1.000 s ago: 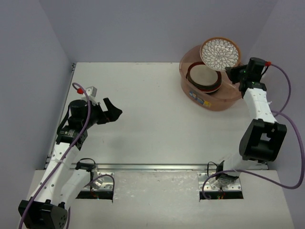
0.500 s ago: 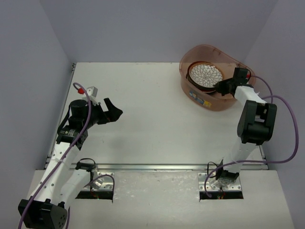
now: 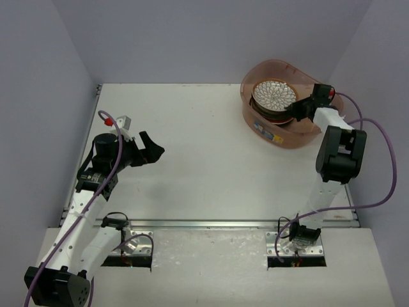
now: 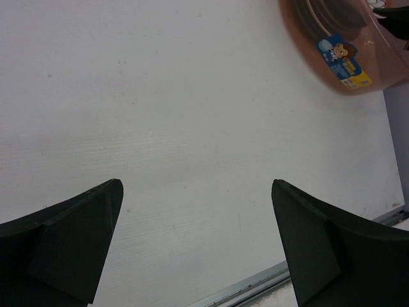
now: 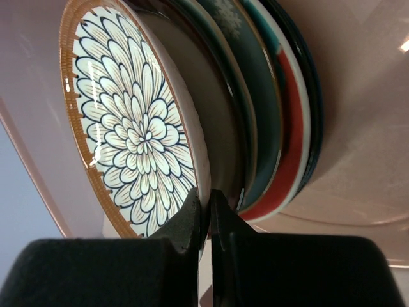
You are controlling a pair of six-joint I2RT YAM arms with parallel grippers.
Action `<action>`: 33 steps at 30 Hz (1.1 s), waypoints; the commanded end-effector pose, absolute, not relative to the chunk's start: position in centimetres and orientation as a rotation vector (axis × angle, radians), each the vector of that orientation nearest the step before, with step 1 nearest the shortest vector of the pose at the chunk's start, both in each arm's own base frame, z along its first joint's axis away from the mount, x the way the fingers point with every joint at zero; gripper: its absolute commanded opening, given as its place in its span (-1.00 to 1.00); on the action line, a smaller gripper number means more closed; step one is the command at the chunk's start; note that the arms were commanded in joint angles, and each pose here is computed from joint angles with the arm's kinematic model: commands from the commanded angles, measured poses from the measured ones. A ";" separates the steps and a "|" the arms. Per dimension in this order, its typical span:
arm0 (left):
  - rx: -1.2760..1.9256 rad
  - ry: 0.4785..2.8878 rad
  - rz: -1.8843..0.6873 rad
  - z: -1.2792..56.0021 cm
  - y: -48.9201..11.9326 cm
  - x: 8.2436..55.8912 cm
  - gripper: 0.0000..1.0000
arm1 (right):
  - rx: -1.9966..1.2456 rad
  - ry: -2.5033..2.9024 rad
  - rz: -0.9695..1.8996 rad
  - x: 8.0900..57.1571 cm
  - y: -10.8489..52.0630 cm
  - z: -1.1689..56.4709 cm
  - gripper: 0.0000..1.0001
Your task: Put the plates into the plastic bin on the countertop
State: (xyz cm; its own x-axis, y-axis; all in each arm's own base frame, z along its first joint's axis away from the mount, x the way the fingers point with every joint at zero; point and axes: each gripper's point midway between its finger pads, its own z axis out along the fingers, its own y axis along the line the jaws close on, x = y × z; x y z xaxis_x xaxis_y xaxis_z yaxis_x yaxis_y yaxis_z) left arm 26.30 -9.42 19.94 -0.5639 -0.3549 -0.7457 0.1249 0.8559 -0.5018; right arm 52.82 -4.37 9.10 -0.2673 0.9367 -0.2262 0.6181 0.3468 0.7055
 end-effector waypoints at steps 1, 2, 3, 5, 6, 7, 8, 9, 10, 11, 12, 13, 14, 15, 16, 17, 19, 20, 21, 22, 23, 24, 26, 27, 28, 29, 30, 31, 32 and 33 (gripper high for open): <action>-0.135 2.032 -0.643 21.1 -9.7 26.6 1.00 | 1.151 1.881 0.780 56.9 -3.5 16.3 -0.95; -0.131 2.031 -0.645 21.1 -9.8 26.6 1.00 | 1.147 1.901 0.772 57.0 -3.4 16.1 -0.94; -0.131 2.033 -0.646 21.1 -9.8 26.6 1.00 | 1.149 1.927 0.767 57.0 -3.2 15.8 -0.87; -0.131 2.032 -0.646 21.2 -9.8 26.6 1.00 | 1.154 1.953 0.764 56.5 -2.9 15.2 -0.81; -0.131 2.028 -0.645 21.2 -9.8 26.5 1.00 | 1.147 1.945 0.769 56.4 -2.8 15.3 -0.74; -0.132 2.025 -0.643 21.3 -9.7 26.5 1.00 | 1.138 1.939 0.776 56.0 -2.7 15.5 -0.53; -0.132 2.025 -0.642 21.3 -9.7 26.5 1.00 | 1.134 1.943 0.774 55.6 -2.6 15.4 -0.49; -0.132 2.023 -0.641 21.3 -9.7 26.5 1.00 | 1.127 1.942 0.774 55.3 -2.5 15.7 -0.07; -0.135 2.025 -0.637 21.3 -9.6 26.6 1.00 | 1.107 1.947 0.766 54.8 -2.4 16.1 0.30; -0.138 2.027 -0.633 21.2 -9.6 26.6 1.00 | 1.091 1.950 0.757 54.4 -2.4 16.7 0.51; -0.140 2.030 -0.630 21.2 -9.5 26.7 1.00 | 1.079 1.948 0.749 54.1 -2.4 17.5 0.62; -0.145 2.033 -0.622 21.1 -9.4 26.7 1.00 | 1.050 1.944 0.737 53.6 -2.4 18.6 0.70; -0.149 2.033 -0.616 21.1 -9.3 26.8 1.00 | 1.031 1.935 0.720 53.2 -2.5 19.5 0.85; -0.154 2.034 -0.610 21.2 -9.2 26.8 1.00 | 1.012 1.929 0.704 52.8 -2.6 20.2 0.97; -0.158 2.036 -0.604 21.1 -9.1 26.8 1.00 | 0.991 1.931 0.693 52.5 -2.7 20.5 0.98; -0.165 2.032 -0.596 21.2 -9.0 26.9 1.00 | 0.958 1.933 0.681 52.3 -2.8 21.4 0.98; -0.189 2.023 -0.560 21.4 -8.4 27.1 1.00 | 0.877 1.970 0.633 51.5 -2.9 22.6 0.98; -0.204 2.020 -0.541 21.5 -8.1 27.2 1.00 | 0.808 2.001 0.600 50.7 -2.7 23.3 0.98; -0.242 2.019 -0.491 21.4 -7.2 27.6 1.00 | 0.712 2.040 0.623 49.8 -1.6 23.9 0.98; -0.285 2.018 -0.431 21.3 -6.2 27.9 1.00 | 0.607 2.073 0.662 48.8 -0.3 24.5 0.98; -0.313 2.014 -0.385 21.6 -5.5 28.1 1.00 | 0.438 2.118 0.661 47.7 1.5 24.8 0.98; -0.329 2.010 -0.342 21.8 -4.8 28.3 1.00 | 0.349 2.133 0.584 46.4 2.1 25.6 0.97; -0.378 1.988 -0.221 22.8 -2.8 28.8 1.00 | 0.161 2.189 0.431 43.9 4.5 25.2 0.97; -0.395 1.980 -0.180 23.2 -2.2 28.9 1.00 | 0.138 2.202 0.341 42.3 4.4 25.1 0.98; -0.413 1.973 -0.154 23.6 -1.7 29.0 1.00 | 0.114 2.215 0.287 41.2 4.5 24.9 0.98; -0.419 1.965 -0.159 24.3 -1.7 29.1 1.00 | 0.078 2.213 0.269 39.5 5.0 25.1 0.98; -0.421 1.958 -0.162 24.7 -1.7 29.3 1.00 | 0.057 2.204 0.231 37.5 5.1 25.3 0.97; -0.419 1.949 -0.163 25.0 -1.7 29.4 1.00 | 0.040 2.180 0.203 36.2 5.0 25.6 0.97; -0.424 1.937 -0.142 25.3 -1.4 29.5 1.00 | 0.019 2.156 0.203 34.9 5.2 25.8 0.97; -0.432 1.922 -0.113 25.5 -0.9 29.5 1.00 | -0.004 2.132 0.214 33.7 5.5 25.9 0.98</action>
State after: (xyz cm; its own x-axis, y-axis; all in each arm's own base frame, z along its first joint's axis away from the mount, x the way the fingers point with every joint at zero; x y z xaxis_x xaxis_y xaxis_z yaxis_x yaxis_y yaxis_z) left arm 28.86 -2.85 22.60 -0.4265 -0.3763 -0.8225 -0.1841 0.9264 -0.3284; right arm 38.59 8.24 25.77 -0.6016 0.2301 -0.7649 -0.0761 0.9368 0.3416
